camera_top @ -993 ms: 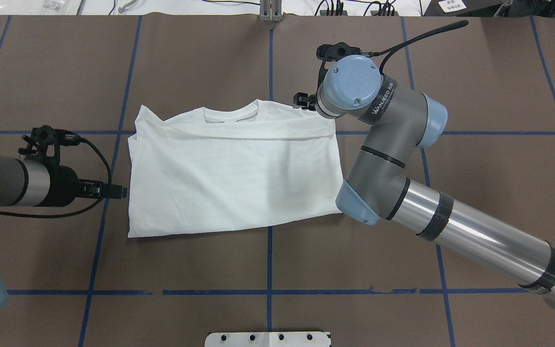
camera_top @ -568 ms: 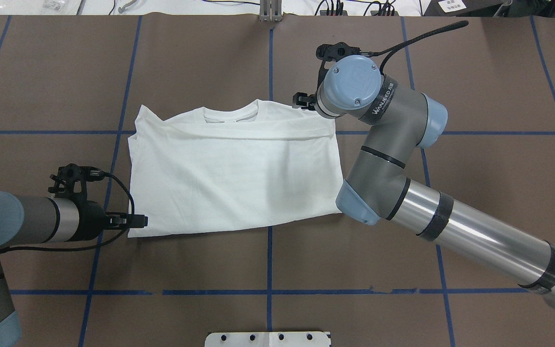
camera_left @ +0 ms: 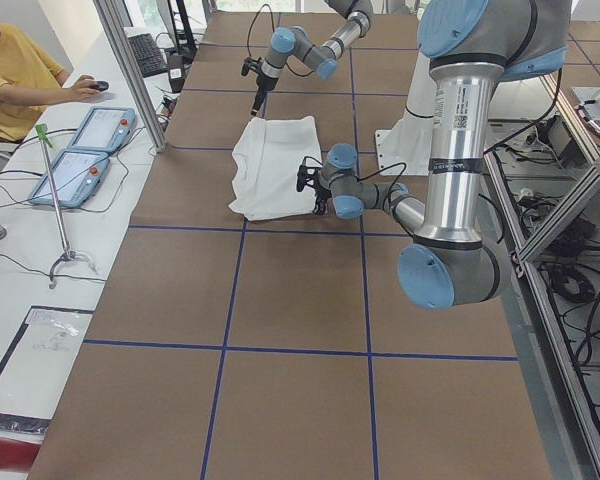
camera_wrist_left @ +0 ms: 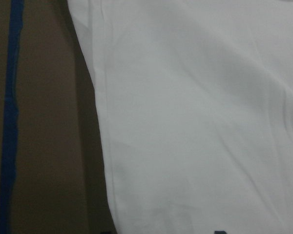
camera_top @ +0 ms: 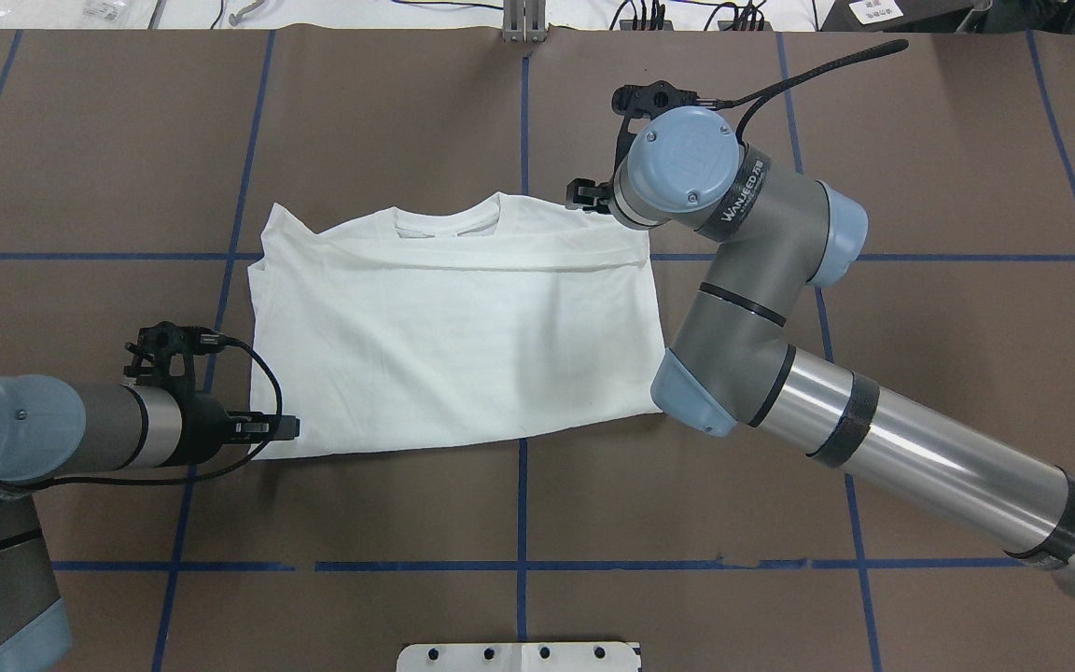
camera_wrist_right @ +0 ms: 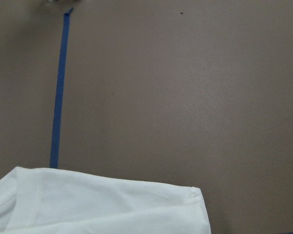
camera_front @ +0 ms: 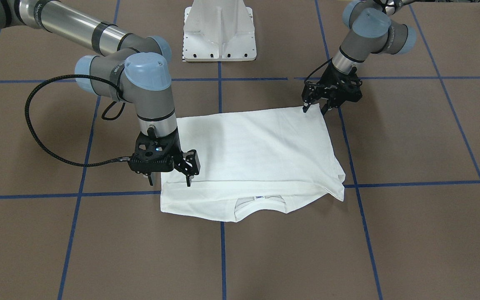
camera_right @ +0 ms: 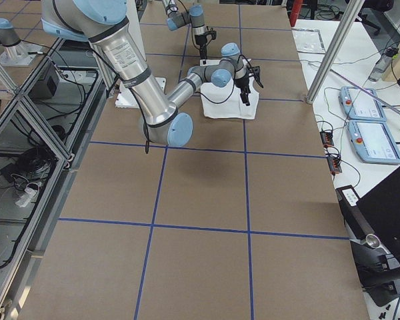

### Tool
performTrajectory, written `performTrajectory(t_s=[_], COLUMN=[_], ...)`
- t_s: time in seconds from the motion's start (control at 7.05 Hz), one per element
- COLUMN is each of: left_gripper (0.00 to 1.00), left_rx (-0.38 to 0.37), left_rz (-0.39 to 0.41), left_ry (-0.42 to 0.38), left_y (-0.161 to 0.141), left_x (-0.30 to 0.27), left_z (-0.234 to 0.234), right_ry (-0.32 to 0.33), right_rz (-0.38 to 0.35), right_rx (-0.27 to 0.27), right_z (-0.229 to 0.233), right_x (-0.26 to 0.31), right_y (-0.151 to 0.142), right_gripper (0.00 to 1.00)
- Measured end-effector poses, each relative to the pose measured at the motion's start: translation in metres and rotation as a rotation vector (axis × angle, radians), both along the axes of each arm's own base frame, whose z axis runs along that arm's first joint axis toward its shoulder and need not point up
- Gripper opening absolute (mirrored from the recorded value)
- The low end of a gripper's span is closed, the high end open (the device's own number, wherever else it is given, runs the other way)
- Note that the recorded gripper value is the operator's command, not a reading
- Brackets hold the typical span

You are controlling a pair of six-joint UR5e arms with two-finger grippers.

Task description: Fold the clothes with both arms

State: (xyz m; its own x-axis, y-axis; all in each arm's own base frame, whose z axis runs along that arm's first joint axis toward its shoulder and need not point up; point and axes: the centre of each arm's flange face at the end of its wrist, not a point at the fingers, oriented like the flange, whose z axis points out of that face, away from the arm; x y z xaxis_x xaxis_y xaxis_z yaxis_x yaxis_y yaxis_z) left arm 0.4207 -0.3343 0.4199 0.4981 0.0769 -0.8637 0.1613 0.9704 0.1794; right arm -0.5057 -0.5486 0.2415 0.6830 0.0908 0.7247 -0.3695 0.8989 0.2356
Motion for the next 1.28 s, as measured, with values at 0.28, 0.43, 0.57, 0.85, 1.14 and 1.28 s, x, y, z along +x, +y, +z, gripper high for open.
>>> performTrajectory(t_s=[0.28,0.43,0.57,0.85,1.14,1.28], left_gripper=[0.00,0.00,0.00,0.00,0.00,0.00], left_rx=[0.003,0.009,0.029,0.154,0.284,0.328], left_rz=[0.001,0.004,0.017,0.045,-0.015,-0.057], left_ry=[-0.002,-0.004,-0.015,-0.082,-0.178,-0.232], left_y=[0.001,0.002,0.005,-0.009,-0.074,-0.126], left_x=[-0.001,-0.005,-0.014,-0.051,-0.101,-0.113], left_z=[0.000,0.001,0.003,0.017,0.031,0.038], right_ry=[0.001,0.002,0.002,0.003,0.001,0.000], right_rz=[-0.001,-0.001,-0.001,-0.001,0.000,0.000], right_rx=[0.000,0.000,0.000,-0.001,-0.001,-0.001], right_z=[0.001,0.001,0.001,0.003,0.001,0.001], right_x=[0.000,0.000,0.000,0.000,0.000,0.000], right_y=[0.000,0.000,0.000,0.000,0.000,0.000], right_gripper=[1.00,1.00,1.00,1.00,1.00,1.00])
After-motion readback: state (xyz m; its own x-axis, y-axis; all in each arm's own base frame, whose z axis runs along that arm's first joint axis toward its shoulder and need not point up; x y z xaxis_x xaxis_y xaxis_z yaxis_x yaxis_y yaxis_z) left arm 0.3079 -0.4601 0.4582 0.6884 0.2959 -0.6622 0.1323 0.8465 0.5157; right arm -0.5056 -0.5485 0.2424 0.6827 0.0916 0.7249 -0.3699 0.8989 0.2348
